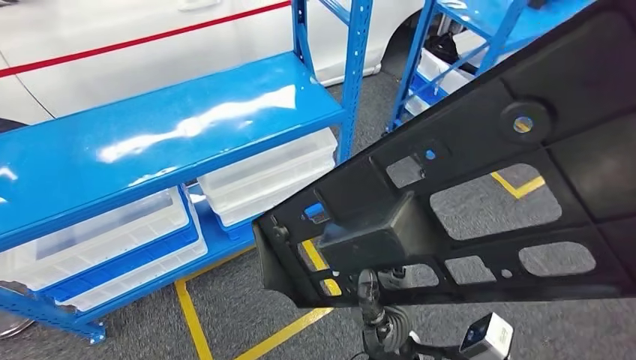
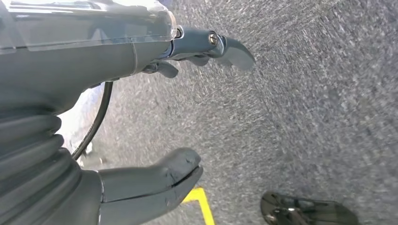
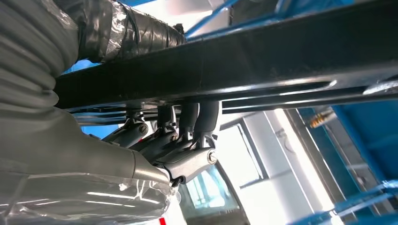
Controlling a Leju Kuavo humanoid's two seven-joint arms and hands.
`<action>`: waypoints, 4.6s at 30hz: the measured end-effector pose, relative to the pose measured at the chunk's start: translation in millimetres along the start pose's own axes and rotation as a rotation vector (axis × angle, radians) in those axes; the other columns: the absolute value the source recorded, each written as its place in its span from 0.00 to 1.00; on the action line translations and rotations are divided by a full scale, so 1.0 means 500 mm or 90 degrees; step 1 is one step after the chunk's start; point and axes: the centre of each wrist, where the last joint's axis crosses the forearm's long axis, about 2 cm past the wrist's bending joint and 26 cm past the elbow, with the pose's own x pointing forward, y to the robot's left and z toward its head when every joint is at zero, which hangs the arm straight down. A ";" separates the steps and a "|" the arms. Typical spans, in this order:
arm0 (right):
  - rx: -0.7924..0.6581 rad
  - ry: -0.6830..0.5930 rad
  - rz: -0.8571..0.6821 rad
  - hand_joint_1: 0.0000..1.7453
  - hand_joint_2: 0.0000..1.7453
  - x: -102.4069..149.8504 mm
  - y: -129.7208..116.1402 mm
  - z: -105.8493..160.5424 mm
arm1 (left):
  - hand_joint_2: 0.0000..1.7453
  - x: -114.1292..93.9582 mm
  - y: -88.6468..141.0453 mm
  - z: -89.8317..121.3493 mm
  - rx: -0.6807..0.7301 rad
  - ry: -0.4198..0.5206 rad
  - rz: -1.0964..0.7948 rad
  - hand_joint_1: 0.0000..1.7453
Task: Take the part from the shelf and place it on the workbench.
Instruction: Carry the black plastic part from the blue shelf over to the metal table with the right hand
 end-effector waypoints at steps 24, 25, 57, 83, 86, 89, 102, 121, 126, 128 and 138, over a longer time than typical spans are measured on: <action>-0.086 0.025 0.020 1.00 1.00 0.027 -0.020 0.071 | 1.00 -0.013 -0.019 0.010 -0.013 0.008 -0.009 0.00; -0.088 0.025 0.021 1.00 1.00 0.028 -0.021 0.072 | 1.00 -0.012 -0.020 0.009 -0.013 0.007 -0.009 0.00; -0.096 0.035 0.058 1.00 1.00 0.035 -0.024 0.082 | 1.00 -0.007 -0.033 0.010 -0.022 0.008 -0.001 0.00; -0.090 0.057 0.161 1.00 1.00 0.024 -0.021 0.088 | 1.00 -0.012 -0.035 0.013 -0.020 0.016 0.002 0.00; -0.085 0.059 0.163 1.00 1.00 0.021 -0.021 0.088 | 1.00 -0.012 -0.035 0.012 -0.020 0.015 0.003 0.00; -0.083 0.062 0.164 1.00 1.00 0.019 -0.021 0.089 | 1.00 -0.008 -0.036 0.011 -0.021 0.014 0.005 0.00; -0.080 0.081 0.161 1.00 1.00 -0.003 -0.024 0.089 | 1.00 -0.007 -0.035 0.010 -0.022 0.015 0.010 0.00; -0.075 0.083 0.157 1.00 1.00 -0.015 -0.024 0.082 | 1.00 -0.009 -0.031 0.010 -0.018 0.016 0.011 0.00; -0.072 0.085 0.157 1.00 1.00 -0.016 -0.024 0.083 | 1.00 -0.015 -0.029 0.012 -0.018 0.019 0.011 0.00; -0.073 0.086 0.158 1.00 1.00 -0.016 -0.024 0.083 | 1.00 -0.013 -0.029 0.012 -0.018 0.018 0.011 0.00; -0.080 0.091 0.162 1.00 1.00 -0.015 -0.022 0.082 | 1.00 -0.007 -0.029 0.009 -0.020 0.015 0.012 0.00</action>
